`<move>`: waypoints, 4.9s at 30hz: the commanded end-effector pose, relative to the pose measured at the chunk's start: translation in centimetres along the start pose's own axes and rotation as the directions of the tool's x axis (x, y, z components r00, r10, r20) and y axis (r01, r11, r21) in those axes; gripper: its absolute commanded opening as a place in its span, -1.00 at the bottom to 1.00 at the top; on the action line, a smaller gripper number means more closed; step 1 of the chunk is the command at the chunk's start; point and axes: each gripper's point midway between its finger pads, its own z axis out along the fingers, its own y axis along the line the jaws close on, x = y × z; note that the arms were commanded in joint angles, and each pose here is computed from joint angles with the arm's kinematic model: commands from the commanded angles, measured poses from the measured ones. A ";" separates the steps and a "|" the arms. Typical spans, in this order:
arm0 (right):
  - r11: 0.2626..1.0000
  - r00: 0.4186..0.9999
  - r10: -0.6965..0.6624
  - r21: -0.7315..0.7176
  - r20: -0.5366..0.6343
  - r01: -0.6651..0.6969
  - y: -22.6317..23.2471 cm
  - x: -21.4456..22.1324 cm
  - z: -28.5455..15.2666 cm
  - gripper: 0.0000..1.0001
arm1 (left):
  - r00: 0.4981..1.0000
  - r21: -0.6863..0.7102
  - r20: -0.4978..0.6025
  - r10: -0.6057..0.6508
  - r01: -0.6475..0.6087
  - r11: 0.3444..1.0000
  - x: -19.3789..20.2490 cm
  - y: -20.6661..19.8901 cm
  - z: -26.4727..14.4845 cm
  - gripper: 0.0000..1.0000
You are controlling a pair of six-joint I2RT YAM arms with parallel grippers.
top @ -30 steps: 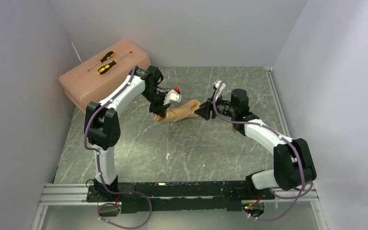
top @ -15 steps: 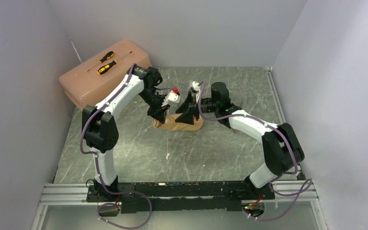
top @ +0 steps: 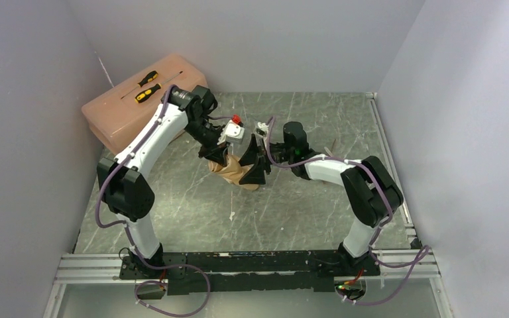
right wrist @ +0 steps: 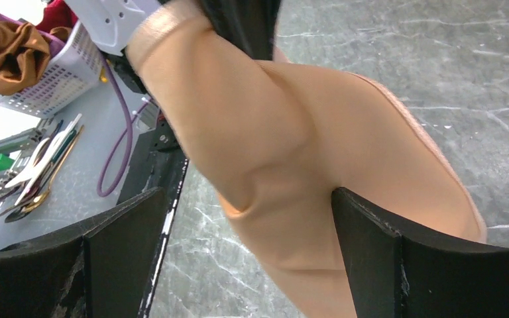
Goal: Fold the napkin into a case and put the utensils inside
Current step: Turn over the napkin at the center of the board.
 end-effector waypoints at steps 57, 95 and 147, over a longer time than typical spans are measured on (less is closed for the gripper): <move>0.936 0.962 0.265 -0.223 -0.069 -0.274 -0.6 -1.5 -3.0 0.99 | 0.963 0.198 0.134 -0.235 0.206 0.958 -0.9 -4.7 0.4 -0.95; 0.749 0.690 -0.327 0.622 0.646 -0.228 -19.5 -24.8 -22.9 0.99 | 0.794 0.274 0.055 -0.606 0.572 0.773 4.3 -1.7 5.2 -0.95; 0.809 0.998 0.052 0.587 -0.020 -0.031 -5.6 -2.1 -5.2 0.26 | 0.623 0.367 0.025 -0.782 0.722 0.587 11.9 1.6 12.4 -0.95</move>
